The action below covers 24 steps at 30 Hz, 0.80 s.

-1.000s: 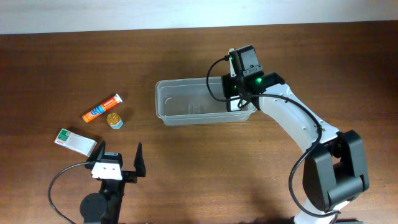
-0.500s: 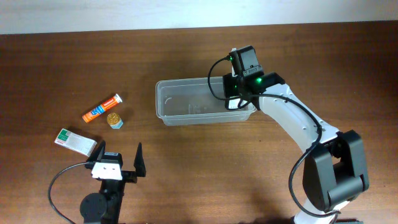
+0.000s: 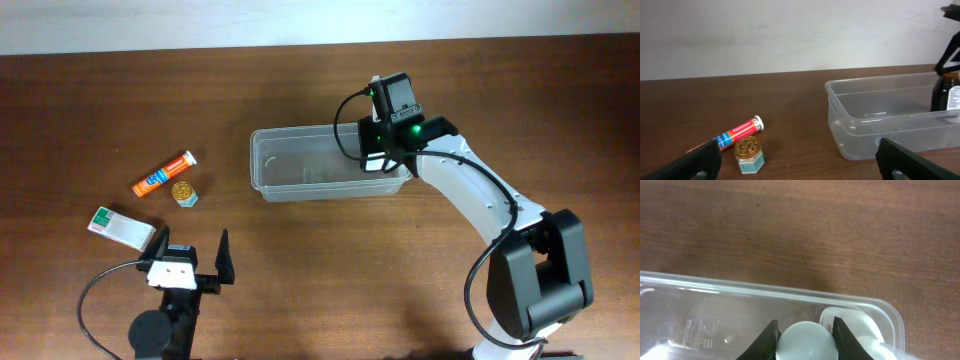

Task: Pack container
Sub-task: 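Lower the brown bottle into the container beside the spray bottle, release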

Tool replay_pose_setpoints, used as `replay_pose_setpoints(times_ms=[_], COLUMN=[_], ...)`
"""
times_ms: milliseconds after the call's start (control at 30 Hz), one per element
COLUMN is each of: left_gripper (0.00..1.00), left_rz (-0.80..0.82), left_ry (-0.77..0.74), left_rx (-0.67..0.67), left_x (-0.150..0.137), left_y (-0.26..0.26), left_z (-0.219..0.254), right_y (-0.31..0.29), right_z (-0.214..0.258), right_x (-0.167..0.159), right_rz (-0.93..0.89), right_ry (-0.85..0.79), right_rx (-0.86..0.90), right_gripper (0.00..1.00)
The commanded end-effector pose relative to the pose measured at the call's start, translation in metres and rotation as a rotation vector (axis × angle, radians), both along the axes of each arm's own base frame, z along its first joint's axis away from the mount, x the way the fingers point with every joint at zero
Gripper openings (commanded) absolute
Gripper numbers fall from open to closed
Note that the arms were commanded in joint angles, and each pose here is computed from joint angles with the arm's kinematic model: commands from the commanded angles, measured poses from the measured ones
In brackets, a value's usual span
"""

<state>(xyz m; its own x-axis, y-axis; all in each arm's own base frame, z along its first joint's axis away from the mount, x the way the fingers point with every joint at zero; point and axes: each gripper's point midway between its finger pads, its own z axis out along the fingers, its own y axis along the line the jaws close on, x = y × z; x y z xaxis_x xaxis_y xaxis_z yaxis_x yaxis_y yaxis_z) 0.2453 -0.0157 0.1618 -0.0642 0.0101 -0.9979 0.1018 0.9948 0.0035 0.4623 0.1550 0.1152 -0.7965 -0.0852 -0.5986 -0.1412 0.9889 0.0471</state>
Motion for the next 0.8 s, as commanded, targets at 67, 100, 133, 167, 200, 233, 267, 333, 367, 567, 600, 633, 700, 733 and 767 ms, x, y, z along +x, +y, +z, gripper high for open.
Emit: replay_pose_setpoints(times_ms=[67, 100, 133, 167, 200, 233, 267, 333, 367, 567, 600, 633, 700, 733, 767], left_gripper=[0.99, 0.99, 0.99, 0.99, 0.99, 0.99, 0.99, 0.99, 0.99, 0.99, 0.99, 0.99, 0.99, 0.99, 0.99], left_rz=[-0.009, -0.009, -0.009, -0.009, -0.009, -0.009, -0.009, -0.009, -0.009, -0.009, -0.009, -0.009, -0.009, -0.009, -0.009], left_ry=[-0.002, -0.002, -0.002, -0.002, -0.002, -0.002, -0.002, -0.002, -0.002, -0.002, -0.002, -0.002, -0.002, -0.002, -0.002], left_rx=[0.018, 0.018, 0.018, 0.018, 0.018, 0.018, 0.018, 0.018, 0.018, 0.018, 0.018, 0.018, 0.018, 0.018, 0.018], left_x=[0.0, 0.0, 0.0, 0.0, 0.0, 0.0, 0.0, 0.0, 0.0, 0.0, 0.0, 0.0, 0.0, 0.0, 0.0], left_y=[-0.0008, -0.0008, -0.0008, -0.0009, -0.0009, -0.0008, -0.0009, -0.0008, -0.0009, -0.0008, -0.0008, -0.0008, -0.0008, -0.0009, -0.0008], left_z=[-0.0021, -0.0021, -0.0021, -0.0021, -0.0021, -0.0021, -0.0021, -0.0021, -0.0021, -0.0021, -0.0021, -0.0021, -0.0021, -0.0021, -0.0021], right_y=[-0.0007, -0.0008, -0.0007, -0.0008, -0.0008, -0.0008, -0.0007, -0.0007, -0.0007, -0.0007, -0.0007, -0.0007, -0.0007, -0.0007, -0.0004], right_z=[0.0, 0.0, 0.0, 0.0, 0.0, 0.0, 0.0, 0.0, 0.0, -0.0001, -0.0001, -0.0001, -0.0001, -0.0001, 0.0], right_x=[0.0029, 0.0029, 0.0029, 0.0029, 0.0029, 0.0028, 0.0029, 0.0029, 0.0029, 0.0028, 0.0028, 0.0028, 0.0028, 0.0028, 0.0028], right_rz=[0.002, 0.002, 0.005, 0.005, 0.005, 0.006, 0.011, 0.011, 0.011, 0.011, 0.014, 0.014, 0.014, 0.015, 0.021], right_ry=[-0.023, -0.023, -0.023, -0.023, -0.023, -0.023, -0.024, -0.024, -0.024, -0.024, -0.024, -0.024, -0.024, -0.024, -0.025], right_rx=[-0.024, -0.025, -0.027, -0.027, -0.027, -0.028, -0.031, -0.031, -0.031, -0.032, -0.033, -0.033, -0.033, -0.034, -0.037], right_gripper=[0.25, 0.25, 0.26, 0.26, 0.3, 0.31, 0.33, 0.34, 0.34, 0.34, 0.34, 0.34, 0.34, 0.34, 0.34])
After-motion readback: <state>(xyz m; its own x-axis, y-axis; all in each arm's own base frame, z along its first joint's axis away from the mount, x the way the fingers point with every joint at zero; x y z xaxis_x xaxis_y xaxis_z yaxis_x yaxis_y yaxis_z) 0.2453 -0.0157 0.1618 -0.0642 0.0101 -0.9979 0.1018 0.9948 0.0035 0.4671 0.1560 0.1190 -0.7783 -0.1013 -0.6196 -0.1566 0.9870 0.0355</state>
